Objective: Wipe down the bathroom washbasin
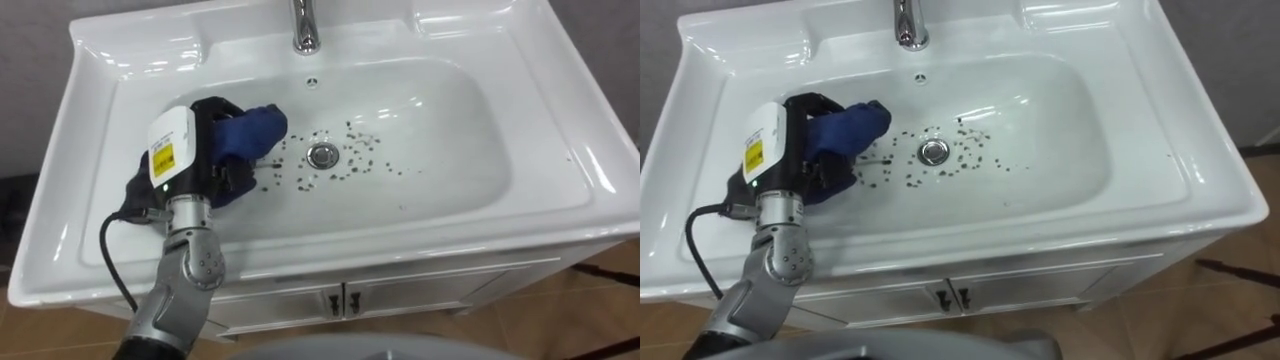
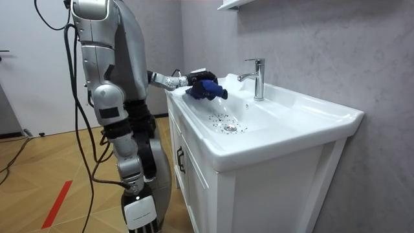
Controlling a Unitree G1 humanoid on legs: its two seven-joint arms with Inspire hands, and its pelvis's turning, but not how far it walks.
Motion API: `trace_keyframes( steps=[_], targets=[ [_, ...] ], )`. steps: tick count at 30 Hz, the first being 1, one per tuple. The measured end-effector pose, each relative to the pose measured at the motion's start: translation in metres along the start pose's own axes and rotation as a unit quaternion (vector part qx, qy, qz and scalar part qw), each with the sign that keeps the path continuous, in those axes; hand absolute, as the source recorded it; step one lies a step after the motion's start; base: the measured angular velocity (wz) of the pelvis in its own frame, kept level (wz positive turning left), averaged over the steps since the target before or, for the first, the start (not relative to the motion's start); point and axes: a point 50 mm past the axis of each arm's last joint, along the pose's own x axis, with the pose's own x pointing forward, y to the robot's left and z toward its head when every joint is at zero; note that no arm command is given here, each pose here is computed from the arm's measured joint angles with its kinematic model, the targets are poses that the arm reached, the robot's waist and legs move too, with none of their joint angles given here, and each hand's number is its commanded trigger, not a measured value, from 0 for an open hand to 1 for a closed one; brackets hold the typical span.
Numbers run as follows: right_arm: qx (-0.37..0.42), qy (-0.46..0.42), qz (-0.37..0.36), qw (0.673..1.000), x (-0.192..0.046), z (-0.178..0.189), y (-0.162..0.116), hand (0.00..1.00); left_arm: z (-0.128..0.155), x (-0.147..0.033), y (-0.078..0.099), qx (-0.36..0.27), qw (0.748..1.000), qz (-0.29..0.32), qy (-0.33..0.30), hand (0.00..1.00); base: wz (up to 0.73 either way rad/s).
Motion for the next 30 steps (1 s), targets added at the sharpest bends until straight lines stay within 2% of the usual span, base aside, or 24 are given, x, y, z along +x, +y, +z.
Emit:
trace_keyframes(
  steps=[11,30],
  targets=[
    [0.001,0.004,-0.004,1.0,0.0,-0.003,0.001,0.0,0.013,0.016,0.013,-0.015,0.998,0.062,-0.028,1.0,0.0],
    [0.004,0.007,0.002,1.0,0.0,-0.004,0.001,0.0,0.013,0.016,0.014,-0.015,0.997,0.066,-0.029,1.0,0.0]
  ],
)
